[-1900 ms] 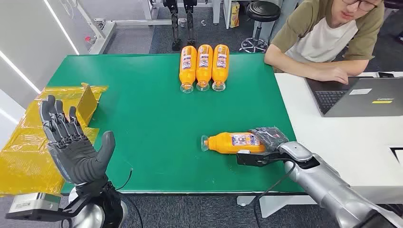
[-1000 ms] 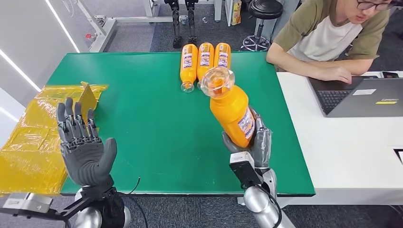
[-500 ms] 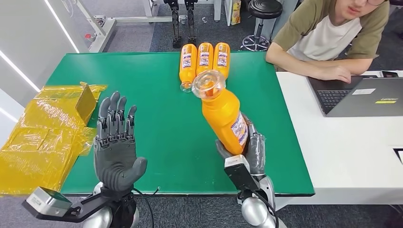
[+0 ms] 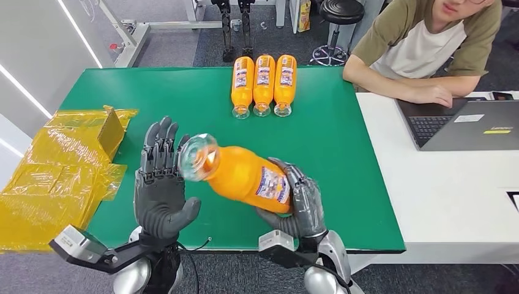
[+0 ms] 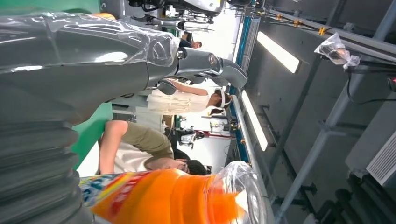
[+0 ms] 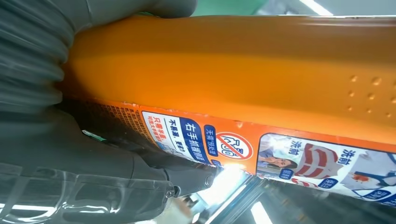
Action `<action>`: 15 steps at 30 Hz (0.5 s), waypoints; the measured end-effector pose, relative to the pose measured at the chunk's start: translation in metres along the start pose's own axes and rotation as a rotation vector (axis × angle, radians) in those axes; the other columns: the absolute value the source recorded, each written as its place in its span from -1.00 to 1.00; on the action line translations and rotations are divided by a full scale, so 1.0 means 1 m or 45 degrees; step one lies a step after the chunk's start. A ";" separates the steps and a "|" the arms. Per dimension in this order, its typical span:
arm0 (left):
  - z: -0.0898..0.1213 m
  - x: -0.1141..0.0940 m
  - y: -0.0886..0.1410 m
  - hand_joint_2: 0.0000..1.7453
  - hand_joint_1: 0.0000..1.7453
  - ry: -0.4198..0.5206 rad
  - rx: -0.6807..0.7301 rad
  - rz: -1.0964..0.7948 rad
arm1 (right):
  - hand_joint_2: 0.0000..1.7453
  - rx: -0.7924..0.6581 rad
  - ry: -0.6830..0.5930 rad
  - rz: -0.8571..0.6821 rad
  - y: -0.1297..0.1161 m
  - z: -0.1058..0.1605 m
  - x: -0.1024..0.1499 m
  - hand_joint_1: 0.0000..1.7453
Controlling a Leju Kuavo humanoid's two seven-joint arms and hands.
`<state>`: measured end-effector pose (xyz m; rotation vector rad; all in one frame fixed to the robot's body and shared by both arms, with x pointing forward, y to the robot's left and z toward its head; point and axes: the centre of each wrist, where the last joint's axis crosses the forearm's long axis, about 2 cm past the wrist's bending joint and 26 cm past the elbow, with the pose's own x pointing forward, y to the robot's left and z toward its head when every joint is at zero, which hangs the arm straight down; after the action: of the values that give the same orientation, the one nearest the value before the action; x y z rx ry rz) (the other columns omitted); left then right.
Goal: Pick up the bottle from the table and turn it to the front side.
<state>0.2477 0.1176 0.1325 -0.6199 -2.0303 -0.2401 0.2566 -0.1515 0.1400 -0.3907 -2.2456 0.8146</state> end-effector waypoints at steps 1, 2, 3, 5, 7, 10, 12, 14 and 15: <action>-0.001 -0.001 0.001 1.00 -1.00 0.003 -0.001 0.002 | 1.00 0.030 -0.014 -0.001 0.001 0.000 0.002 1.00; -0.002 -0.002 0.001 1.00 -1.00 0.005 -0.002 0.004 | 1.00 0.058 -0.025 -0.004 0.002 0.000 0.003 1.00; -0.003 -0.003 0.002 1.00 -1.00 0.008 -0.003 0.007 | 1.00 0.085 -0.033 -0.007 0.003 -0.001 0.004 1.00; -0.004 -0.004 0.003 1.00 -1.00 0.014 -0.006 0.012 | 1.00 0.136 -0.048 -0.008 0.003 -0.003 0.005 1.00; -0.004 -0.005 0.003 1.00 -1.00 0.019 -0.009 0.015 | 1.00 0.185 -0.061 -0.010 0.003 -0.006 0.004 1.00; -0.005 -0.006 0.004 1.00 -1.00 0.023 -0.009 0.015 | 1.00 0.267 -0.067 -0.007 0.004 -0.010 0.003 1.00; -0.007 -0.007 0.004 1.00 -1.00 0.024 -0.007 0.013 | 1.00 0.342 -0.056 0.008 0.005 -0.012 0.002 1.00; -0.008 -0.007 0.004 1.00 -1.00 0.029 0.002 0.008 | 1.00 0.413 -0.032 0.034 0.007 -0.013 -0.001 1.00; -0.007 -0.007 0.005 1.00 -1.00 0.034 0.008 0.004 | 1.00 0.444 -0.022 0.050 0.008 -0.014 -0.002 1.00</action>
<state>0.2585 0.1162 0.1297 -0.6132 -2.0034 -0.2388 0.2685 -0.1399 0.1416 -0.2622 -2.0626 1.2089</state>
